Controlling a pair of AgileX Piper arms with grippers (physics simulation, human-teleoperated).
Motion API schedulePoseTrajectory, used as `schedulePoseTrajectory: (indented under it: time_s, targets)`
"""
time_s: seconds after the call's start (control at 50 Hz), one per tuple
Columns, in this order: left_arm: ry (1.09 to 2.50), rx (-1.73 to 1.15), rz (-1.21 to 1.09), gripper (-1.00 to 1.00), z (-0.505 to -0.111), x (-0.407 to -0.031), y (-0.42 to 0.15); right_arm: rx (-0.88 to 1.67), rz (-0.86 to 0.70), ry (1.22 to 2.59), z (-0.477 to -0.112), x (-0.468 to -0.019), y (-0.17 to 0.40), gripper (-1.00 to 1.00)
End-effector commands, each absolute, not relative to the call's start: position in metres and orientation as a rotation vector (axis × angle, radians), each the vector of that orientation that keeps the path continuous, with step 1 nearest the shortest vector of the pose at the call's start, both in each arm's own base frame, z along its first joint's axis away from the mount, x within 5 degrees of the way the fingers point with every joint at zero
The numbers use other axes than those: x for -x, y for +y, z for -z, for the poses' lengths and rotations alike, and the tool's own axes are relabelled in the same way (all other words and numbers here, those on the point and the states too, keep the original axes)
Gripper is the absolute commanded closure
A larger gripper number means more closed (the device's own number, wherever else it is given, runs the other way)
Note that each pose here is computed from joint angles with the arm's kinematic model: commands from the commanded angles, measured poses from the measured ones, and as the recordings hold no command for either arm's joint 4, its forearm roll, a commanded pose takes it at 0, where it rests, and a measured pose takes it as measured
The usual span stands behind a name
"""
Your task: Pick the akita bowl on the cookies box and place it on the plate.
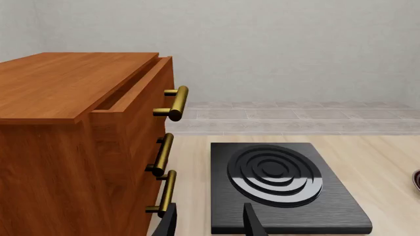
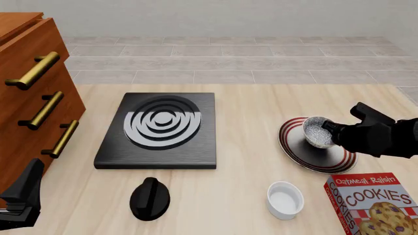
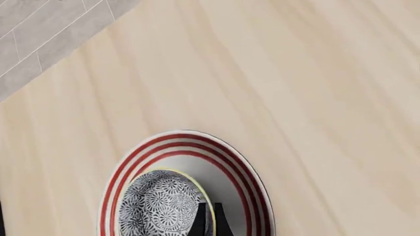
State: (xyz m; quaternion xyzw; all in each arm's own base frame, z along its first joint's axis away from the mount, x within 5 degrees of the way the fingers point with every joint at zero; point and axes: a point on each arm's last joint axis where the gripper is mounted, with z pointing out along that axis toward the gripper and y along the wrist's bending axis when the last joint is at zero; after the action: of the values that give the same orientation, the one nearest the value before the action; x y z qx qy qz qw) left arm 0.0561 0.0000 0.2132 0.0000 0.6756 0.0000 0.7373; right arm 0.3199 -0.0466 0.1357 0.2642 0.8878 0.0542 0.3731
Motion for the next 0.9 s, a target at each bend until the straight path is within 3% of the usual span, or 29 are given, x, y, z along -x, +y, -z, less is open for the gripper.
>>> schedulePoseTrajectory:
  time_s: [0.02, 0.16, 0.18, 0.64, 0.9]
  targets:
    - [1.484, 0.000, 0.000, -1.00, -0.213, -0.056, 0.000, -0.692, -0.146, 2.271, -0.132, -0.322, -0.047, 1.00]
    - [1.484, 0.000, 0.000, -1.00, -0.213, -0.056, 0.000, -0.707, -0.168, 2.269, -0.131, -0.321, -0.041, 1.00]
    - [1.484, 0.000, 0.000, -1.00, -0.213, -0.056, 0.000, -0.692, -0.158, 2.266, -0.134, -0.321, -0.043, -1.00]
    - [1.484, 0.000, 0.000, -1.00, -0.213, -0.056, 0.000, -0.708, -0.179, 2.240, -0.146, -0.315, -0.039, -1.00]
    - [1.484, 0.000, 0.000, -1.00, -0.213, -0.056, 0.000, -0.695, -0.167, 2.155, -0.197, -0.289, -0.045, -1.00]
